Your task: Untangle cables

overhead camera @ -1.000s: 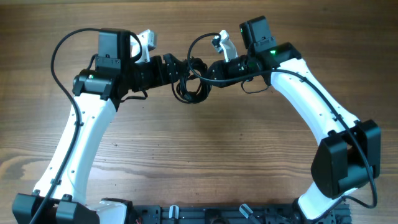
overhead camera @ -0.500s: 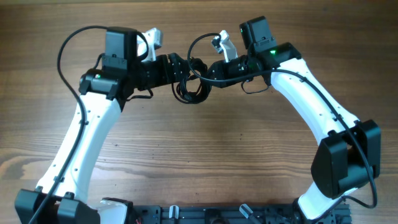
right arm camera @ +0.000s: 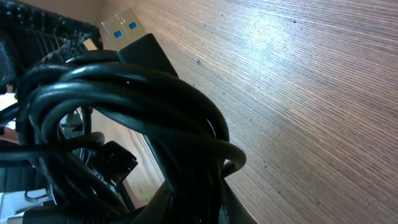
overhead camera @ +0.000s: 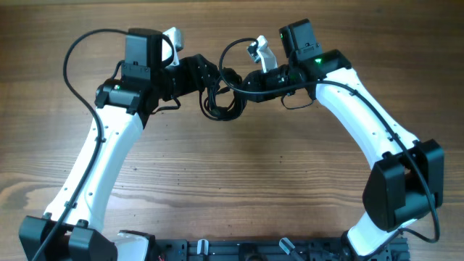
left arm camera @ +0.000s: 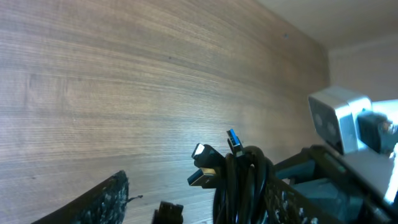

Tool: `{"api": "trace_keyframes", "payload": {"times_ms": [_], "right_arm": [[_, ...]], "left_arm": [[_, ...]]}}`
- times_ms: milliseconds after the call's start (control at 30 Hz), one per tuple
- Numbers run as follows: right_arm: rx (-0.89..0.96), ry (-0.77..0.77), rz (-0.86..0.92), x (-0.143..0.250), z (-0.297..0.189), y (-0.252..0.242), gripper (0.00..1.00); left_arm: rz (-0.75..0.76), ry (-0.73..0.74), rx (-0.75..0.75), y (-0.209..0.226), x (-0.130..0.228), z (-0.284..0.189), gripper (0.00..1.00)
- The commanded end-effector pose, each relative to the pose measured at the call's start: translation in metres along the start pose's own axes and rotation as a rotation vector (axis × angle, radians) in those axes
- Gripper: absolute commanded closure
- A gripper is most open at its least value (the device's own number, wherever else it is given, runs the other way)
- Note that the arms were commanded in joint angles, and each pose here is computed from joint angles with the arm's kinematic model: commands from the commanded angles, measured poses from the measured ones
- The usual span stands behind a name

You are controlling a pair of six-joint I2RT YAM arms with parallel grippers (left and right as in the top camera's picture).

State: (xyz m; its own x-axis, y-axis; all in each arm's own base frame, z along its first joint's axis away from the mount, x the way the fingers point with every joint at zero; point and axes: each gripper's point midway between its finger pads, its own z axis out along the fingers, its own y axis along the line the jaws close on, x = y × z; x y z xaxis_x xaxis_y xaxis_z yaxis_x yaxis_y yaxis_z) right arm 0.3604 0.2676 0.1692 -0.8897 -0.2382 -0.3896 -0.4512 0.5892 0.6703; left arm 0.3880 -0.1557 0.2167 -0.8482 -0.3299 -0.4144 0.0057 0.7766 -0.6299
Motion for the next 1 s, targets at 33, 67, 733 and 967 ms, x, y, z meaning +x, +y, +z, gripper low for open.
{"api": "trace_keyframes", "payload": {"times_ms": [33, 67, 733, 967], "right_arm": [[0.067, -0.039, 0.069, -0.007, -0.010, -0.005, 0.96], [0.084, -0.043, 0.082, -0.007, -0.010, -0.007, 0.96], [0.166, -0.068, 0.083, -0.011, -0.012, -0.021, 0.96], [0.191, -0.073, 0.083, -0.012, -0.012, -0.026, 0.96]], "left_arm": [[-0.287, -0.003, 0.019, -0.001, -0.006, -0.003, 0.46], [-0.313, 0.001, 0.027, -0.001, -0.007, -0.004, 0.48], [-0.633, 0.226, 0.064, -0.004, 0.026, 0.036, 0.67], [-0.623, 0.225, 0.120, -0.016, 0.020, 0.037, 0.68]]}}
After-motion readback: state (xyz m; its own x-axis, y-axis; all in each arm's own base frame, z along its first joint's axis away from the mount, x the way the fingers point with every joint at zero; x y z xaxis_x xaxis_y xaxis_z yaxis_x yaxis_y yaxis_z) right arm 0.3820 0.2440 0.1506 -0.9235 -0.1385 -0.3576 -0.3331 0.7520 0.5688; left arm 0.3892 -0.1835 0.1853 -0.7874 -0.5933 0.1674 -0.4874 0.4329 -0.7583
